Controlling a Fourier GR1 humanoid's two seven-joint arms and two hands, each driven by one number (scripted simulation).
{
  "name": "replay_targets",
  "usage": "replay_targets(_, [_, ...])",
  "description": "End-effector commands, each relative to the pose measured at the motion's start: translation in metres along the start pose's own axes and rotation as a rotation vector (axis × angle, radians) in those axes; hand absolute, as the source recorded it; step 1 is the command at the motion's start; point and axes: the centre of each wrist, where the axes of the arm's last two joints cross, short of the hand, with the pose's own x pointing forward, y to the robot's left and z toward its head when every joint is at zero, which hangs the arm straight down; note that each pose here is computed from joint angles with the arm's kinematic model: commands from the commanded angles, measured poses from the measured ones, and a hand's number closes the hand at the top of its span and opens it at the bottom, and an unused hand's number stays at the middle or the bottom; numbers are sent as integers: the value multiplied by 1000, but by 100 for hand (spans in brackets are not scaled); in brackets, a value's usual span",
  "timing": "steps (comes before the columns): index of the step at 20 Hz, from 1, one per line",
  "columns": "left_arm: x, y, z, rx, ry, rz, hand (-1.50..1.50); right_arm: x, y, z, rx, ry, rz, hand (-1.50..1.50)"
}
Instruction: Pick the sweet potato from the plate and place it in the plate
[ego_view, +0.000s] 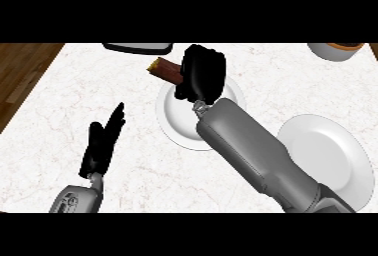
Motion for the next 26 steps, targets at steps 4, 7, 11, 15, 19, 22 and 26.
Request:
replay_targets(4, [-1, 6, 3, 29, 12, 1, 0, 42, -12, 9, -101, 172, -15, 150])
replay_targets(7, [1, 9, -5, 41, 7, 0, 0, 34, -1, 7, -83, 205, -29, 150])
replay_targets(11, [-8, 4, 3, 49, 8, 6, 0, 25, 9, 3, -75, 251, 7, 150])
replay_targets(15, [0, 8, 0, 51, 5, 26, 0, 11, 22, -5, -38, 246, 30, 150])
replay_targets(19, [-18, 11, 5, 72, 16, 24, 0, -17, 45, -2, 44, 305, 42, 150])
replay_targets(22, [-10, 18, 1, 70, 6, 29, 0, -20, 42, -10, 181, 327, 16, 150])
replay_targets(26, [-6, 26, 5, 74, -11, 13, 0, -38, 54, -5, 345, 366, -35, 150])
